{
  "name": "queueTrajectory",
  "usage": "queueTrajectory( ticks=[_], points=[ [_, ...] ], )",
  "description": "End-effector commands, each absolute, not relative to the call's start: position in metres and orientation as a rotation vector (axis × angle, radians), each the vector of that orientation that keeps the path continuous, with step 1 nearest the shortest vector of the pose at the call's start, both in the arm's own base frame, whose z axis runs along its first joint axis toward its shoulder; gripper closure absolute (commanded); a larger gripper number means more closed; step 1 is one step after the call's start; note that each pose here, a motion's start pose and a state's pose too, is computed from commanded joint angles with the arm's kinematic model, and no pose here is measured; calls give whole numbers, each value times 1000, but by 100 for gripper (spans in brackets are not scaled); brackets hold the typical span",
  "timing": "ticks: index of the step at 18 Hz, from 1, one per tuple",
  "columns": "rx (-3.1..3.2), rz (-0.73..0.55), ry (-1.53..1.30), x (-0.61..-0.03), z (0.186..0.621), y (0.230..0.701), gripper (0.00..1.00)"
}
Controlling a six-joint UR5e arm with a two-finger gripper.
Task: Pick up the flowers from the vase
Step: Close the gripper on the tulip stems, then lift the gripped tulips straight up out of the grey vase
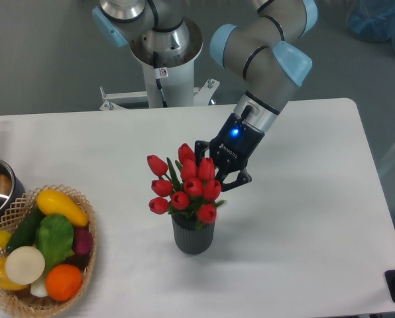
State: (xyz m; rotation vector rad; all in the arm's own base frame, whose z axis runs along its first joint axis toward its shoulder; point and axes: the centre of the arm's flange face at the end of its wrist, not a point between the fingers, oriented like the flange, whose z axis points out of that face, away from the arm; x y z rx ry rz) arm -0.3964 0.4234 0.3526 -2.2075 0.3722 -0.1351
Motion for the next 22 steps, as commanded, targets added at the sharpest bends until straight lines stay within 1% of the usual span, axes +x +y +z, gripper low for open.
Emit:
queueTrajectory(
  ticks=[4, 8, 13, 17, 22],
  points=[
    [-2182, -107, 379, -390, 373, 421, 90],
    [-2175, -105, 362, -387, 384, 419, 90],
    [-2150, -88, 312, -386, 417, 416, 90],
    [-2126, -80, 235, -380, 458, 414, 90],
    [-2072, -109, 203, -374, 480, 414, 90]
  ],
)
